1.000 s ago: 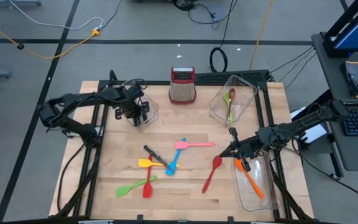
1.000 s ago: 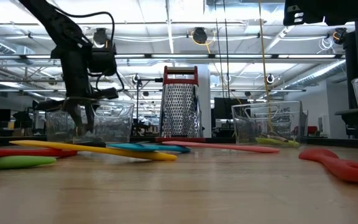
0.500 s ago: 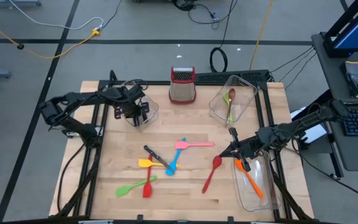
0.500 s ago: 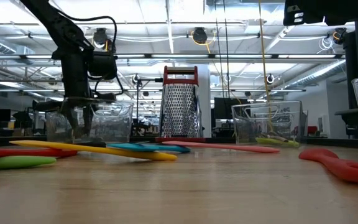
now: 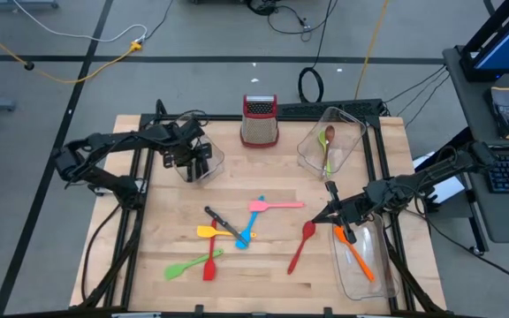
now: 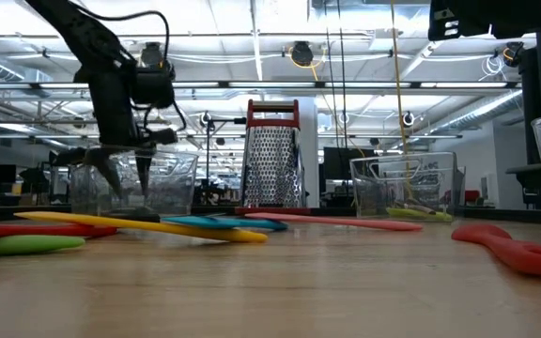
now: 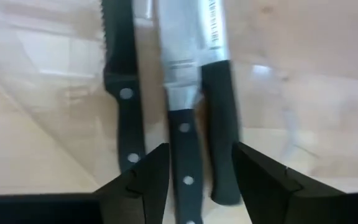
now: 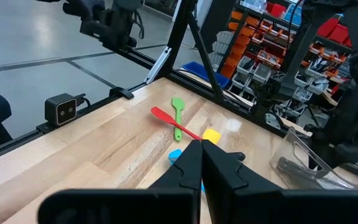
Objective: Pick & Place Kitchen Items
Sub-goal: Put the black knife into the top left transparent bin
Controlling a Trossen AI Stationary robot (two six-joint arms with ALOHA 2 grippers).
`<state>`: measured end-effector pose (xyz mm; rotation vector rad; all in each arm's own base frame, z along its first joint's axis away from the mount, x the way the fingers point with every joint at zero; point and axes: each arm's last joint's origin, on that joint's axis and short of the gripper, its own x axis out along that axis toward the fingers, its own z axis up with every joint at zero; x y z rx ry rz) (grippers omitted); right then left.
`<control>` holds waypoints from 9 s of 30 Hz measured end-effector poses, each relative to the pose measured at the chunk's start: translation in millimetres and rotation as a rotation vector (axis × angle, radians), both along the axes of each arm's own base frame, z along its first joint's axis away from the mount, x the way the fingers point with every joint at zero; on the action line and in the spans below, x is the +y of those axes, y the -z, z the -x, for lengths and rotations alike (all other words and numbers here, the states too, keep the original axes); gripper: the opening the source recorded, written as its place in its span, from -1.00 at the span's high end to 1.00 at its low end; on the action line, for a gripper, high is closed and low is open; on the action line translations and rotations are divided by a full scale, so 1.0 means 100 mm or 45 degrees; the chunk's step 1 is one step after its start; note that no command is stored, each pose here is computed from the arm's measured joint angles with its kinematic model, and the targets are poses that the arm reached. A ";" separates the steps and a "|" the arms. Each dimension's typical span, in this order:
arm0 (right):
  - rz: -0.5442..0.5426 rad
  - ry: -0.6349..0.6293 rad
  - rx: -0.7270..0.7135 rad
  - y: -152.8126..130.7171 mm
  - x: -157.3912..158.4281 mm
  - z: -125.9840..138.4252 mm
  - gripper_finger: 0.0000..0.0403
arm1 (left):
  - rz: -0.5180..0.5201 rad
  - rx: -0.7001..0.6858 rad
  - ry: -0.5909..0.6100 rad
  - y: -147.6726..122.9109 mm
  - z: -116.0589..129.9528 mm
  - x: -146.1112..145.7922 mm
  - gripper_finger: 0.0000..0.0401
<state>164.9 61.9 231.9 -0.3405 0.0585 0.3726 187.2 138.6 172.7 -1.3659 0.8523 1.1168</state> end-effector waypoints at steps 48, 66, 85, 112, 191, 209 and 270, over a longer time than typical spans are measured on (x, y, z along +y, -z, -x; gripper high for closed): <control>0.025 0.168 -0.005 0.00 -0.04 -0.01 1.00 | -0.603 -0.132 1.719 -0.36 -0.51 -2.28 0.54; 0.031 0.161 0.011 0.01 -0.04 -0.01 1.00 | -0.876 0.172 2.113 0.14 -0.72 -2.43 0.54; -0.077 0.027 -0.014 -0.10 -0.19 0.16 1.00 | -0.832 0.155 1.969 0.14 -0.78 -2.30 0.54; -0.247 0.014 -0.052 -0.22 -0.43 0.64 1.00 | -0.836 0.136 1.913 0.12 -0.82 -2.23 0.54; -0.246 0.015 -0.030 -0.20 -0.43 0.64 1.00 | -0.865 0.072 2.278 0.12 -0.90 -2.10 -0.23; -0.262 0.014 -0.014 -0.20 -0.43 0.64 1.00 | -0.785 0.087 2.350 0.37 -0.98 -2.17 -0.22; -0.338 0.021 0.014 -0.20 -0.43 0.64 1.00 | -0.823 0.671 1.239 -0.87 -1.22 -1.82 0.69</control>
